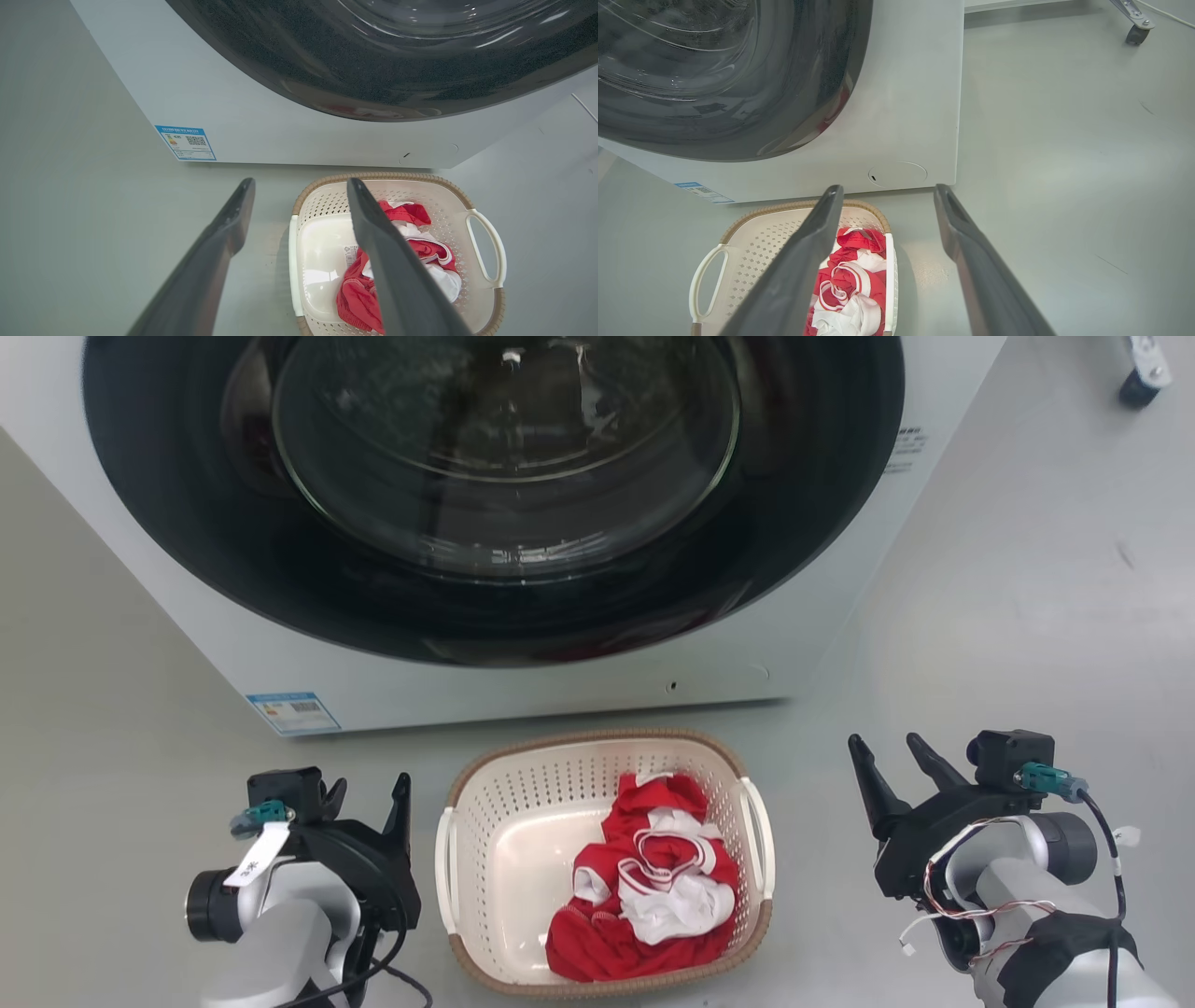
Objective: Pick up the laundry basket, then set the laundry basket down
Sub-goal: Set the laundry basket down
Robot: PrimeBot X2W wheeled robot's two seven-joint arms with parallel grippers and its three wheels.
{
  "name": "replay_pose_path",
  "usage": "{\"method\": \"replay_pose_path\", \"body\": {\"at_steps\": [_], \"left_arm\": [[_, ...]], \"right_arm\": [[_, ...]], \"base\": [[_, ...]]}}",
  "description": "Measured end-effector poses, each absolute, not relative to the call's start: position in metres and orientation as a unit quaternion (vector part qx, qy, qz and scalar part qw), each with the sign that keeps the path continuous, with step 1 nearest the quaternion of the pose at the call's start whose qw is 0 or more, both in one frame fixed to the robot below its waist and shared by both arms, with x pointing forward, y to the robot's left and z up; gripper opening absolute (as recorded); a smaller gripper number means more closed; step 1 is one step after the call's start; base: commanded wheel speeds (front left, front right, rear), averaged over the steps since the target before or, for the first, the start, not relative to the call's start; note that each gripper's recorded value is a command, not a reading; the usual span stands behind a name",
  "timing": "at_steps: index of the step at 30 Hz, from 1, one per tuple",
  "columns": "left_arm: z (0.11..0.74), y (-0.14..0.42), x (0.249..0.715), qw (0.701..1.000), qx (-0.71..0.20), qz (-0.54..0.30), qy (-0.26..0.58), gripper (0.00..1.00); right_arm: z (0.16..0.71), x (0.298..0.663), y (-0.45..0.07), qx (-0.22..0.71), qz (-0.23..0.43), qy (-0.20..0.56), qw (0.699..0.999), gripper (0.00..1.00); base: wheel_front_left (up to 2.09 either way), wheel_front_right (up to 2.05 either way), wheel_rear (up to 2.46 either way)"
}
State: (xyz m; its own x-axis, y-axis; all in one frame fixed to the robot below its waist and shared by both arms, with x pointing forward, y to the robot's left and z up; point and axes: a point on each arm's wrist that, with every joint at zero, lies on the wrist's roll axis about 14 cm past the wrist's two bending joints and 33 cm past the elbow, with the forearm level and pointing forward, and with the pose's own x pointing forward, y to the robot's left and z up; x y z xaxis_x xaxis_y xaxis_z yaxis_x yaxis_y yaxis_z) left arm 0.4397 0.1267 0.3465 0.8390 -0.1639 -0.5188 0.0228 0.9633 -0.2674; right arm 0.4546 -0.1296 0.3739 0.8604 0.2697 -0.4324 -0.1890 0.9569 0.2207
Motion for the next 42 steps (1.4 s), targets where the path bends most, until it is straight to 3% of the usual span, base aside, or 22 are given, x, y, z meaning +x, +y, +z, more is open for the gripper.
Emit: {"method": "replay_pose_path", "body": {"at_steps": [22, 42], "left_arm": [[0.443, 0.139, 0.431, 0.989, -0.077, -0.054, 0.111, 1.0], [0.483, 0.14, 0.373, 0.995, -0.09, -0.049, 0.023, 1.0]], "right_arm": [[0.469, 0.446, -0.123, 0.028, 0.13, 0.086, 0.987, 1.0], [0.49, 0.388, -0.137, 0.029, 0.107, 0.026, 0.993, 1.0]], "base": [[0.0, 0.0, 0.0], [0.0, 0.0, 0.0]]}}
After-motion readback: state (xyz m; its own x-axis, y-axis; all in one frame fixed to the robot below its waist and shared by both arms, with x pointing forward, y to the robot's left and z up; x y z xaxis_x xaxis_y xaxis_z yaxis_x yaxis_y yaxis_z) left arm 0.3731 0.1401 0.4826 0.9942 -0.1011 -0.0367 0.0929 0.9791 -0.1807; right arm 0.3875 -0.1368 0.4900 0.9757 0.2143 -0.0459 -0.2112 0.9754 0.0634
